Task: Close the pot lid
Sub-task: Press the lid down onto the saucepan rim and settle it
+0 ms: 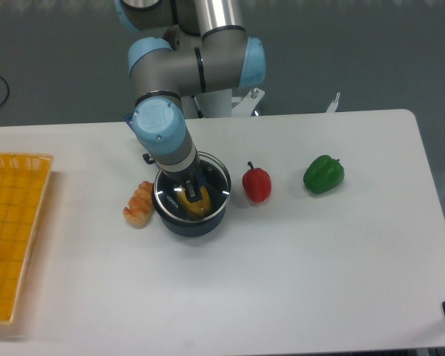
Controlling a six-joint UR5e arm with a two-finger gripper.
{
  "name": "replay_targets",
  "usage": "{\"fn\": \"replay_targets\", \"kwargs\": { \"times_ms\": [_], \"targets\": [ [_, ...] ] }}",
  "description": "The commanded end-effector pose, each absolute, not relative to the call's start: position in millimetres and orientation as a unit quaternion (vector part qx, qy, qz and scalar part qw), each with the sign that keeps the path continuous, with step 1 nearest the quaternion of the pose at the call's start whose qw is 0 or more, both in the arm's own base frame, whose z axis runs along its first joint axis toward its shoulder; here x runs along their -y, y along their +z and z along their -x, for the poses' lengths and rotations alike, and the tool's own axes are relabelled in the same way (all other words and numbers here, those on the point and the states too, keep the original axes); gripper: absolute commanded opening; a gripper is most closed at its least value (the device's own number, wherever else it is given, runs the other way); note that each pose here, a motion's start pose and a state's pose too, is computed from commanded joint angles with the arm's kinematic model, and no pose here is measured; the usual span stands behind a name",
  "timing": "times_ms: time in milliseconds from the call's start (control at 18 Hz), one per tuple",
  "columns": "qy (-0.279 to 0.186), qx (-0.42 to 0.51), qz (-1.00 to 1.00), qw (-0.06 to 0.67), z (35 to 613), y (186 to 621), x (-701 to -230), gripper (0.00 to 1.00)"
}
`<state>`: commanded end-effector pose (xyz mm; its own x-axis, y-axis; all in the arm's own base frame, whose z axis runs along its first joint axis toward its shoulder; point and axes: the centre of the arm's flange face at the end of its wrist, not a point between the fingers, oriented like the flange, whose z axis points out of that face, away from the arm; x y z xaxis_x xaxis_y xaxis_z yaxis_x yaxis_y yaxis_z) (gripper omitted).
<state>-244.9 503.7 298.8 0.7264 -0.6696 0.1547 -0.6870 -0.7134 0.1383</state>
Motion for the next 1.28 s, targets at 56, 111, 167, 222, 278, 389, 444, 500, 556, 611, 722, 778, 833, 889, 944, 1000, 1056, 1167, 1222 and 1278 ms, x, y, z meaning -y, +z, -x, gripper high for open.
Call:
{"fn": "replay_targets", "kwargs": {
  "times_ms": [56, 111, 167, 222, 278, 389, 444, 500, 556, 611, 722, 778, 833, 889, 944, 1000, 1056, 1167, 1222, 1278],
  "targets": [
    [0.046, 0.368, -0.924, 0.093, 242.9, 298.1, -505.2, 0.67],
    [0.044, 0.368, -0.924, 0.092, 243.2, 298.5, -505.6, 0.67],
    [0.045, 0.369, -0.924, 0.093, 242.5, 297.6, -506.1, 0.67],
    [0.046, 0.368, -0.924, 0.094, 243.0, 295.3, -506.7, 0.67],
    [0.045, 0.365, -0.925, 0.093, 242.6, 294.7, -507.5, 0.67],
    [0.041, 0.364, -0.926, 0.092, 243.0, 291.0, -510.7, 0.67],
    [0.041, 0.366, -0.925, 0.092, 240.2, 290.8, -512.7, 0.67],
    [0.042, 0.367, -0.925, 0.092, 239.1, 290.1, -512.8, 0.67],
    [0.042, 0.368, -0.924, 0.093, 238.6, 289.3, -513.2, 0.67],
    [0.041, 0.367, -0.925, 0.092, 238.8, 290.0, -513.8, 0.67],
    [0.041, 0.367, -0.925, 0.092, 238.4, 290.1, -513.1, 0.67],
    [0.042, 0.368, -0.924, 0.093, 238.5, 289.3, -513.3, 0.67],
    [0.042, 0.368, -0.924, 0.092, 238.4, 290.1, -513.1, 0.67],
    [0.042, 0.369, -0.924, 0.092, 238.4, 290.1, -513.1, 0.67],
    [0.042, 0.37, -0.924, 0.092, 238.4, 290.1, -513.1, 0.67],
    [0.042, 0.371, -0.923, 0.092, 238.4, 290.1, -513.1, 0.67],
    [0.043, 0.372, -0.923, 0.092, 238.2, 290.0, -513.0, 0.67],
    [0.042, 0.372, -0.923, 0.093, 238.4, 290.0, -512.9, 0.67],
    [0.043, 0.373, -0.922, 0.092, 238.2, 290.0, -513.0, 0.67],
    [0.043, 0.372, -0.922, 0.092, 239.0, 290.0, -512.6, 0.67]
  ]
}}
